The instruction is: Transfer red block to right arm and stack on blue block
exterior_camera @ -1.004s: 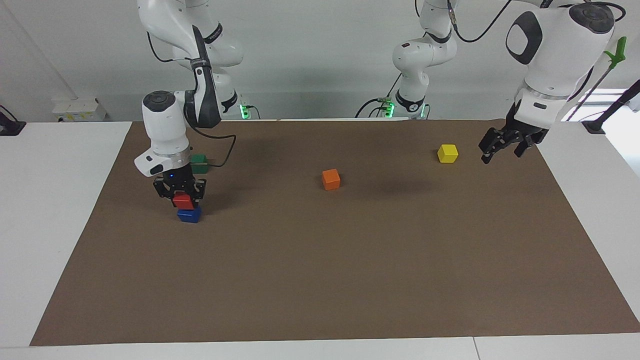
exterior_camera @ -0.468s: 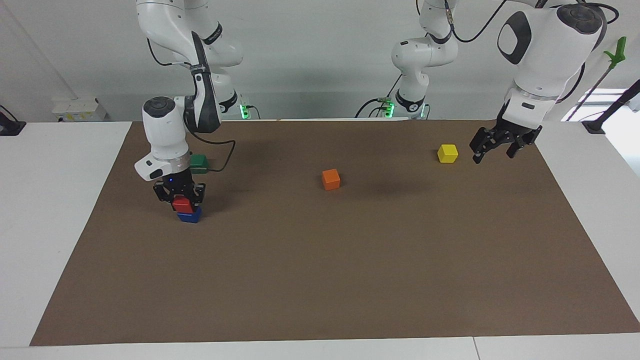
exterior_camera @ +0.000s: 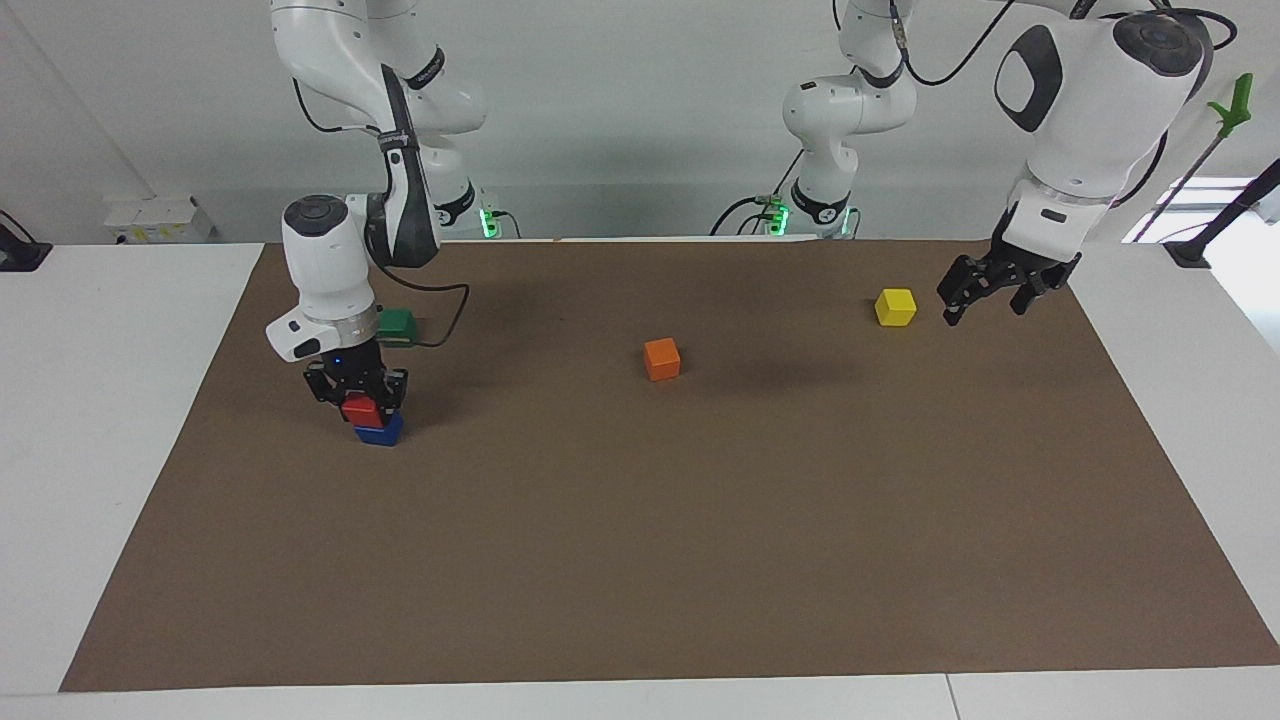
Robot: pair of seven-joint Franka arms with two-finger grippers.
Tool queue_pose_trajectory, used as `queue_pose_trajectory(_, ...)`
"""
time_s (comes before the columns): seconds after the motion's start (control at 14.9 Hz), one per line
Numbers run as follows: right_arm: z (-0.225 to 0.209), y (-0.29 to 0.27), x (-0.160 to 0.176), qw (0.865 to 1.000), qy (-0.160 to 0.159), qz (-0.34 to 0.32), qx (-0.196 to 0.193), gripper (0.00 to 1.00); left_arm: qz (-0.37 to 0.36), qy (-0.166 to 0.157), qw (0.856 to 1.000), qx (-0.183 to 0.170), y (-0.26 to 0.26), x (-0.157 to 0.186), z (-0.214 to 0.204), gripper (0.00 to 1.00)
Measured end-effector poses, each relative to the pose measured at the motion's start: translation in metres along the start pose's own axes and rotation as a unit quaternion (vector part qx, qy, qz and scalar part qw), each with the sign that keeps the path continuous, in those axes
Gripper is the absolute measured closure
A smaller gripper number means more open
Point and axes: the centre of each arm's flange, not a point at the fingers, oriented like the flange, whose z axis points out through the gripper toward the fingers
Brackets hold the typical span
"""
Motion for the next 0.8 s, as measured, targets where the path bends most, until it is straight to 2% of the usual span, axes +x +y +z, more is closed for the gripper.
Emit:
queue_pose_trajectory(0.2,0.000,0.000,0.000,1.000,0.000,0.001,0.000,0.42,0.000,-0.008,1.000,0.001,0.000,-0.002,0.002,0.00)
queue_pose_trajectory(0.33,0.000,0.000,0.000,1.000,0.000,0.002,0.000,0.27,0.003,-0.011,1.000,0.002,0.002,-0.003,0.005,0.00)
queue_pose_trajectory(0.4,0.000,0.000,0.000,1.000,0.000,0.002,0.000,0.15,0.006,-0.013,1.000,0.000,0.005,-0.004,0.006,0.00)
queue_pose_trajectory(0.47,0.000,0.000,0.000,1.000,0.000,0.002,0.000,0.05,0.006,-0.016,1.000,-0.008,0.009,-0.005,0.008,0.00)
queue_pose_trajectory(0.54,0.000,0.000,0.000,1.000,0.000,0.002,0.000,0.00,0.004,-0.020,0.999,-0.024,0.013,-0.006,0.009,0.00)
queue_pose_trajectory(0.67,-0.001,0.000,0.001,1.000,0.001,0.002,0.000,0.00,0.001,-0.023,0.999,-0.043,0.017,-0.007,0.008,0.00)
queue_pose_trajectory(0.8,-0.007,0.002,0.008,1.000,-0.008,-0.002,-0.009,0.00,0.003,-0.026,0.999,-0.045,0.020,-0.009,0.009,0.00)
